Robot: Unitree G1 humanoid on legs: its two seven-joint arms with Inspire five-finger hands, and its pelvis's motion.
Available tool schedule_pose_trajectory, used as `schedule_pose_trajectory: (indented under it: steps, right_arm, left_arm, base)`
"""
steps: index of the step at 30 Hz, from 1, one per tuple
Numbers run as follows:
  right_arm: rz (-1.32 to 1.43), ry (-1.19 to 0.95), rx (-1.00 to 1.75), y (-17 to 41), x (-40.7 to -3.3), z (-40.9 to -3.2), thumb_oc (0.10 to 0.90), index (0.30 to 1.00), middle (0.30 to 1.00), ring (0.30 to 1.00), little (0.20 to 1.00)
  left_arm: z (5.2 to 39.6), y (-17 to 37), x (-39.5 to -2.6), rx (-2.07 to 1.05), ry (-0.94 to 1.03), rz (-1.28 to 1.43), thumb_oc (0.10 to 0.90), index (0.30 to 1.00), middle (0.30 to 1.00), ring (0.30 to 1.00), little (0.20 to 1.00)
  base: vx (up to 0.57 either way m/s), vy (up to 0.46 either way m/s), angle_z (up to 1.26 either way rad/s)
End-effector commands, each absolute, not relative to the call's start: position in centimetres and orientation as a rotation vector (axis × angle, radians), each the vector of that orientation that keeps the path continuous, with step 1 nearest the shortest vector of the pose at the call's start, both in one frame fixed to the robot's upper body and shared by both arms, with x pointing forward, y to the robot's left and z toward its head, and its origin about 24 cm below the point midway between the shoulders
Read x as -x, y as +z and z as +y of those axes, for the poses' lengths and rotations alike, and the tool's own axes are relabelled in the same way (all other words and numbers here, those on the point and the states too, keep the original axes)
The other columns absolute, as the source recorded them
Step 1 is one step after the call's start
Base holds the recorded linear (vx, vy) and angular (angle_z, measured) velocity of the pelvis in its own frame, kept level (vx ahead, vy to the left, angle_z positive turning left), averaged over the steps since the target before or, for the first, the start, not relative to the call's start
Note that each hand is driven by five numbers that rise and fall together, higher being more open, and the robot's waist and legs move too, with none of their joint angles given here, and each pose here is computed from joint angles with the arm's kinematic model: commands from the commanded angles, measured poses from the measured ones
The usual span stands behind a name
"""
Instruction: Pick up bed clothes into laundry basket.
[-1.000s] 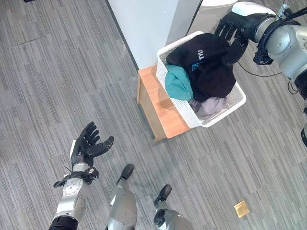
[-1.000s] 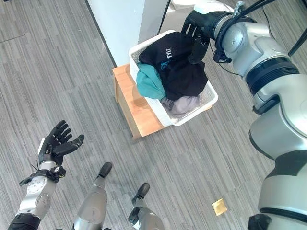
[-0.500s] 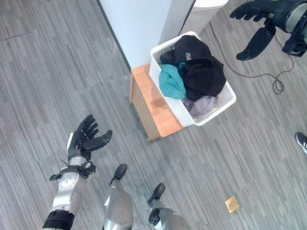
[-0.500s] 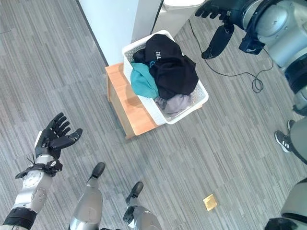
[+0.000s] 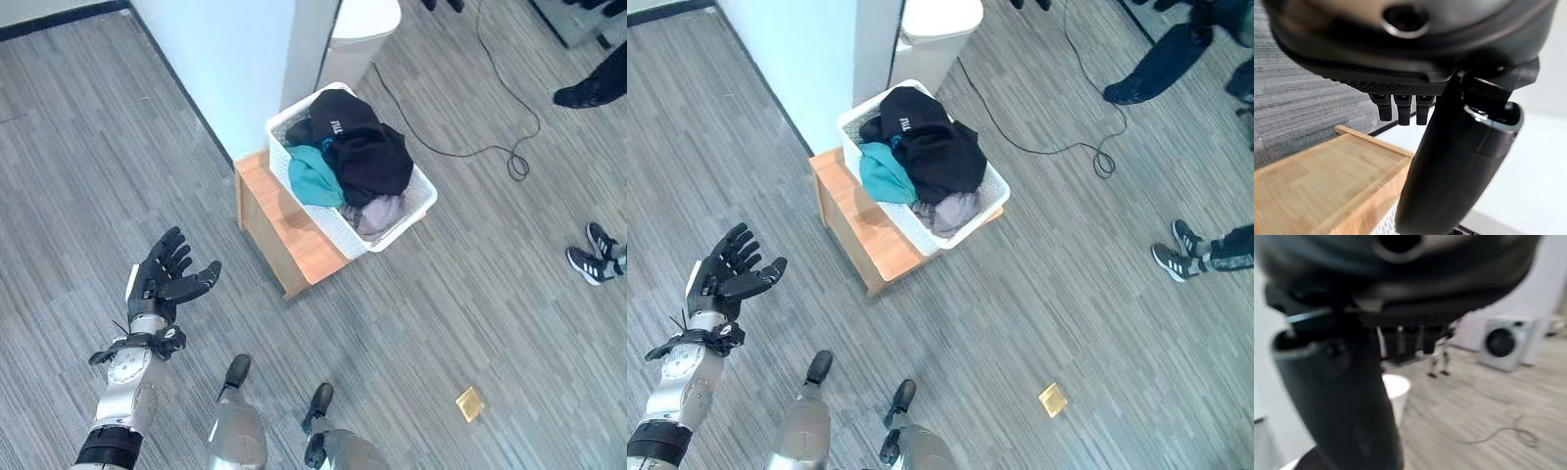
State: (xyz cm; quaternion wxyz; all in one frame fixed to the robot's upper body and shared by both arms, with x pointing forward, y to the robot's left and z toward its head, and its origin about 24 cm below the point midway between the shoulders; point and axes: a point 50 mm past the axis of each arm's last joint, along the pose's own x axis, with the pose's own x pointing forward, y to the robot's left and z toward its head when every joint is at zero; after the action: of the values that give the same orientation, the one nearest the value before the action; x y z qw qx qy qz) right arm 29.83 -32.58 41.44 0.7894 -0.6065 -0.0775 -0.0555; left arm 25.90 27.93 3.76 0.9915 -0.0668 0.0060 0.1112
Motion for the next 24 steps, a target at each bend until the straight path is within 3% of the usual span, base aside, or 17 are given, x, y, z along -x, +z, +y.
schedule_pose_trajectory:
  steps: [1,3,4,5,6,7,9,14,17,21,24]
  right_arm:
    - [-0.404,-0.288,1.150,45.0,-27.1,-33.7,0.800,0.900,0.900,0.900,0.900]
    - [-0.642,-0.374,0.990,45.3,-25.2,-34.2,0.800,0.900,0.900,0.900,0.900]
    - [-0.798,-0.430,0.832,41.6,-26.3,-33.9,0.800,0.900,0.900,0.900,0.900]
    - [-0.786,-0.437,0.813,40.5,-26.3,-34.4,0.800,0.900,0.900,0.900,0.900]
    - [-0.813,-0.394,0.571,33.0,-26.8,-33.6,0.800,0.900,0.900,0.900,0.900]
    - [-0.801,-0.410,0.565,32.3,-26.3,-34.0,0.800,0.900,0.900,0.900,0.900]
    - [-0.588,-0.347,0.412,21.9,-25.8,-32.4,0.800,0.900,0.900,0.900,0.900]
    - [-0.407,-0.314,0.085,13.5,-24.3,-30.0,0.800,0.900,0.900,0.900,0.900]
    - [-0.112,-0.440,-0.160,3.8,-21.3,-27.9,0.800,0.900,0.900,0.900,0.900]
    - [0.018,-0.491,-0.245,0.2,-19.6,-26.3,0.800,0.900,0.900,0.900,0.900]
    - [0.154,-0.406,-0.297,-2.5,-18.7,-23.7,0.800,0.900,0.900,0.900,0.900]
  left_arm:
    - [27.7,6.0,-25.5,0.126,0.185,-0.133,0.800,0.900,0.900,0.900,0.900]
    - [25.6,4.7,-25.4,0.222,0.207,-0.123,0.800,0.900,0.900,0.900,0.900]
    - [25.3,4.0,-24.9,0.240,0.262,-0.112,0.800,0.900,0.900,0.900,0.900]
    - [25.7,4.1,-24.8,0.216,0.261,-0.109,0.800,0.900,0.900,0.900,0.900]
    - [25.7,4.0,-24.8,0.179,0.268,-0.093,0.800,0.900,0.900,0.900,0.900]
    - [25.7,4.1,-24.8,0.164,0.257,-0.088,0.800,0.900,0.900,0.900,0.900]
    - [25.2,2.8,-24.1,0.155,0.258,-0.026,0.800,0.900,0.900,0.900,0.900]
    - [24.8,1.5,-22.8,0.143,0.263,0.038,0.800,0.900,0.900,0.900,0.900]
    - [24.1,0.0,-21.7,0.152,0.265,0.094,0.800,0.900,0.900,0.900,0.900]
    - [23.3,-1.5,-21.0,0.181,0.273,0.151,0.800,0.900,0.900,0.900,0.900]
    - [21.9,-3.2,-19.8,0.226,0.271,0.229,0.800,0.900,0.900,0.900,0.900]
  base:
    - [0.02,0.030,-0.15]
    - [0.00,0.075,-0.05]
    - [0.04,0.068,-0.12]
    - [0.00,0.106,-0.12]
    - [0.11,0.025,-0.01]
    - [0.01,0.068,0.07]
    - [0.02,0.048,-0.06]
    - [0.02,0.020,-0.38]
    - [0.01,0.014,-0.09]
    - [0.00,0.007,-0.05]
    - [0.00,0.005,0.02]
